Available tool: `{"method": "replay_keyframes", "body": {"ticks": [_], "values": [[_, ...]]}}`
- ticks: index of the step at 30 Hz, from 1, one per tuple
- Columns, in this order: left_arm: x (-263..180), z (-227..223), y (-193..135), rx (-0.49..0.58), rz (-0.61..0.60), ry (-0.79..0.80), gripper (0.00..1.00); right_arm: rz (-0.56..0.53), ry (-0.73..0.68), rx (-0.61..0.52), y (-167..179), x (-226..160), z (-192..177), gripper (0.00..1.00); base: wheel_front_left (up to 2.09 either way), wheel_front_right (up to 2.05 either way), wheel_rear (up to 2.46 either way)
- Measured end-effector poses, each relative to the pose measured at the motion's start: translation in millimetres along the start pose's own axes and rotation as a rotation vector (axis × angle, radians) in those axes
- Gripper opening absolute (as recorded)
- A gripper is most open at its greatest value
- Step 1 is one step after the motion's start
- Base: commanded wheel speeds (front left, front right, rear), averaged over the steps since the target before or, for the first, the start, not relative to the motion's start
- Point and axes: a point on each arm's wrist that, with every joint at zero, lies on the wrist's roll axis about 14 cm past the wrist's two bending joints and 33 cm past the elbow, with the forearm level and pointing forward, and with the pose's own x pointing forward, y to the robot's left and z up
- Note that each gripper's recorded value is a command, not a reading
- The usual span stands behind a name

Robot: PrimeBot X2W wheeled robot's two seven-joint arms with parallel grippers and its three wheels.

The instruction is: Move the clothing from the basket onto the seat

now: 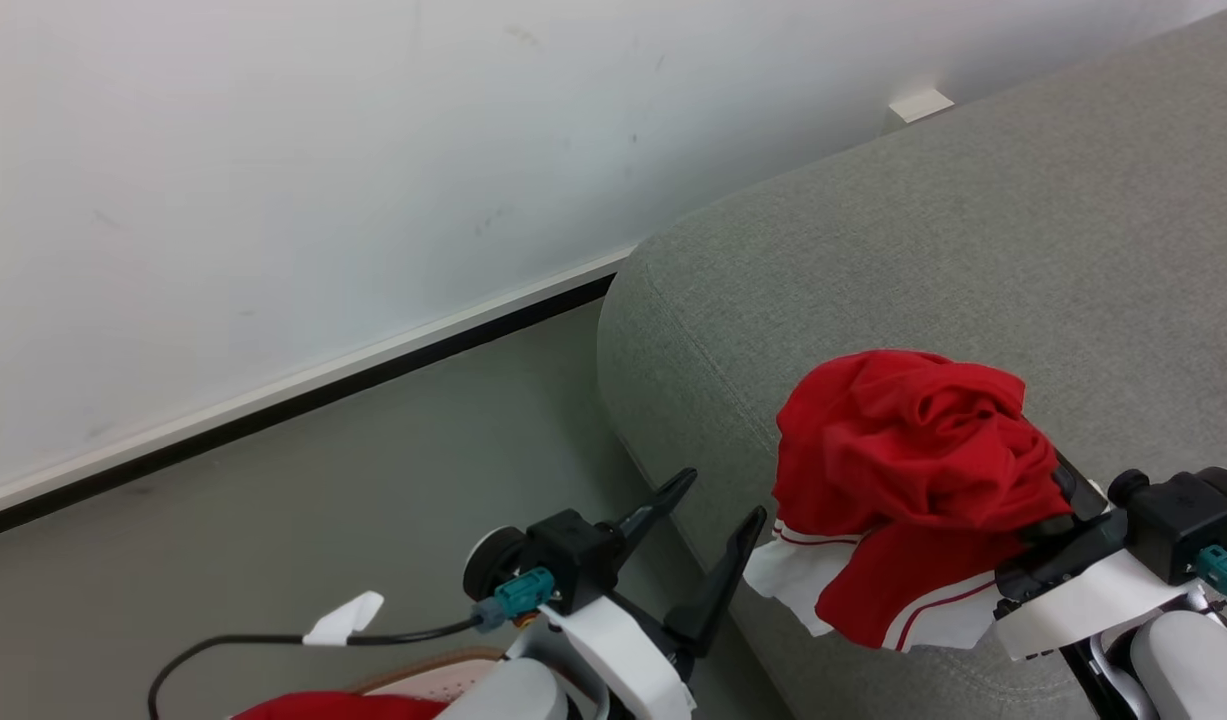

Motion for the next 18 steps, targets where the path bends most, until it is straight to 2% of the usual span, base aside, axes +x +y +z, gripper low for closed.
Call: {"method": "replay_keyframes", "body": {"ticks": [4,8,13,18], "values": [[3,-1,2,0.000,-0.005,-0.006,1.00,-0.005,-0.008,-0.016,-5,7,5,0.00,0.00,0.00,0.00],[4,-6,13,-0.008,0.002,-0.003,1.00,-0.013,-0.067,-0.003,-15,36,28,0.00,0.00,0.00,0.00],[5,-10,41,-0.003,0.026,0.007,1.00,-0.016,-0.085,-0.047,-35,80,43,0.00,0.00,0.00,0.00],[2,-24,77,-0.011,0.061,0.030,1.00,-0.065,-0.135,-0.091,-67,133,65,0.00,0.00,0.00,0.00]]}}
